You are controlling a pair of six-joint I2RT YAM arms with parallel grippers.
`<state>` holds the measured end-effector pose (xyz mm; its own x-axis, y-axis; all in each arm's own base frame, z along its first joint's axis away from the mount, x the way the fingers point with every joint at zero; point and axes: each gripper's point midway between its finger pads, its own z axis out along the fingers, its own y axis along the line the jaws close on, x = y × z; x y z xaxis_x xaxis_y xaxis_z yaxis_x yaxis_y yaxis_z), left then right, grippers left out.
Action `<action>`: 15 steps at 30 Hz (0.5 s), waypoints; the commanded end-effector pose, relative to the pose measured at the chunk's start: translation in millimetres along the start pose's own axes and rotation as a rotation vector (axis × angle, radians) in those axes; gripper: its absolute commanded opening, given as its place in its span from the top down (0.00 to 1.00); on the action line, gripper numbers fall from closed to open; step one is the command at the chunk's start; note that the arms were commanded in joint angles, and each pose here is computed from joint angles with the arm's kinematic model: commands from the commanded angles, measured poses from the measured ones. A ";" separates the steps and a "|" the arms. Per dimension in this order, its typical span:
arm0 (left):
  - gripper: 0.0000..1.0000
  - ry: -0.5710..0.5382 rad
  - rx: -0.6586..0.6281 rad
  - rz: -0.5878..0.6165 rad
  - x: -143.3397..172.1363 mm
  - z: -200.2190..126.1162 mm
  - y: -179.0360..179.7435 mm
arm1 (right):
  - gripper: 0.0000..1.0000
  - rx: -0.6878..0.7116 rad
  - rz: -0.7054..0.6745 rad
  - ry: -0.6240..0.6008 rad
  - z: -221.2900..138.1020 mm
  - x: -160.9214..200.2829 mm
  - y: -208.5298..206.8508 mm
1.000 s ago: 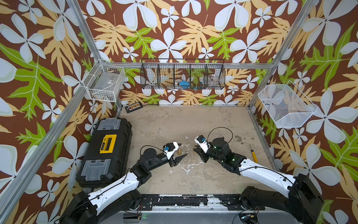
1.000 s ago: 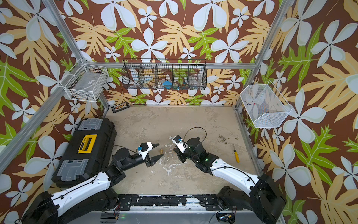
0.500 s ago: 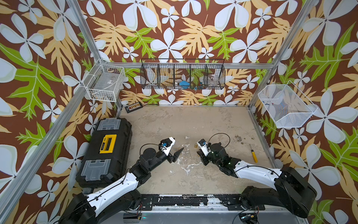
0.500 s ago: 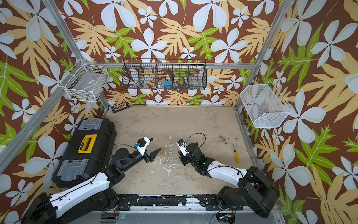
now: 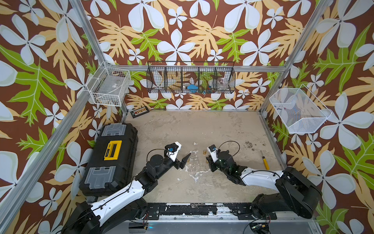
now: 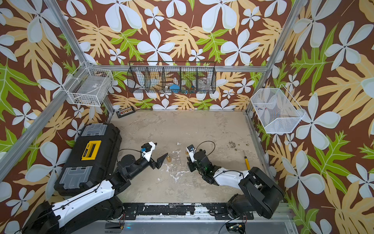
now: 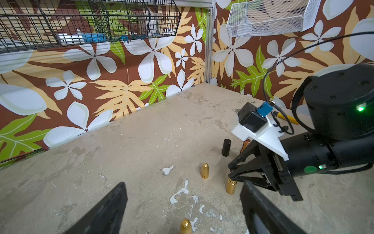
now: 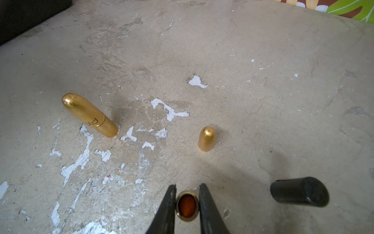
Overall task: Open the lipstick cap
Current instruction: Place the lipstick at the center of the board.
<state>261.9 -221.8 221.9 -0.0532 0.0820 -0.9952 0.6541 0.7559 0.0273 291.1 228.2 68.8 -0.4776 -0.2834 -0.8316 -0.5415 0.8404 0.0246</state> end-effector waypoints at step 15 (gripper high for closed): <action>0.10 -0.004 0.006 0.005 -0.8 0.6 -1.1 | 0.73 0.008 0.005 -0.027 -1.0 -7.0 -1.1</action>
<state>262.1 -222.0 220.5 -0.0557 0.0855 -0.9948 0.6543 0.7557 0.0284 293.2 226.4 70.0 -0.4730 -0.2801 -0.8354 -0.5309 0.8473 0.0165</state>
